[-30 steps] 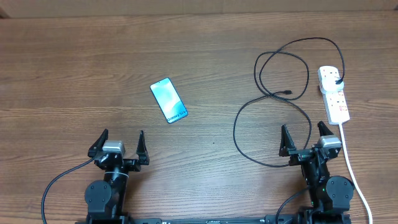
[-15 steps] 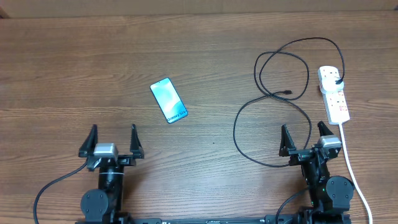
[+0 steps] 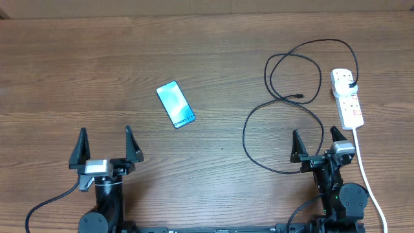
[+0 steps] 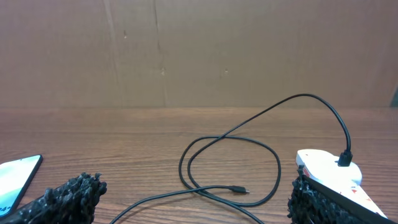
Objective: Plug charger to phone and switch on socket
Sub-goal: 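Move the left gripper forward over the smartphone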
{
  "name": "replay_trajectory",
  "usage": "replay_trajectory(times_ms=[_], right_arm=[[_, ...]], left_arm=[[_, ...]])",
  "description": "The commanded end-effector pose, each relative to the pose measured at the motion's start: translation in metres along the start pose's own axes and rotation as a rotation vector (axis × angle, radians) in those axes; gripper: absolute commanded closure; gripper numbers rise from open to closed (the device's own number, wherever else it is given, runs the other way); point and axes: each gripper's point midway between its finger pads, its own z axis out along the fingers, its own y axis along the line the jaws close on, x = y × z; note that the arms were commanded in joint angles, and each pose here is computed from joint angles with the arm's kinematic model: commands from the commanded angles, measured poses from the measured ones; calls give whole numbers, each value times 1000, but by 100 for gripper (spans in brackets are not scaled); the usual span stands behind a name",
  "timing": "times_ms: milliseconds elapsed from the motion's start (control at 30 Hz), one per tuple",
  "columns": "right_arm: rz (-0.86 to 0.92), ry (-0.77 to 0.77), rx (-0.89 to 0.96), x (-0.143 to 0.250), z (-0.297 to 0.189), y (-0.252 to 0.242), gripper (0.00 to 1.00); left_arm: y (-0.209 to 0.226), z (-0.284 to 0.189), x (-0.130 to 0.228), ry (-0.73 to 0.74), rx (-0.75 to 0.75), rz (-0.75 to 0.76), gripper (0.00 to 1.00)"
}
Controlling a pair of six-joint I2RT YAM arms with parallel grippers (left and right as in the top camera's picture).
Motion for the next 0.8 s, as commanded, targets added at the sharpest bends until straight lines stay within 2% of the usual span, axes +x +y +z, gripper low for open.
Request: replay_trajectory(times_ms=[0,200,300,567,700,767], right_arm=[[-2,-3,7,2,0,-2,0],[-2,-3,7,2,0,-2,0],[-2,-3,7,2,0,-2,0],[-2,-3,7,2,0,-2,0],[-2,-3,7,2,0,-2,0],[-2,-3,7,2,0,-2,0]], left_arm=[[9,7,-27,-29,-60,13,1],[5,44,-44,59,-52,19,0],[-7,74,-50,127,10,20,0],[-52,145,-42,448,197,-123,0],[-69,159,-30,597,261,-147,0],[-90,151,-15,692,376,-194,0]])
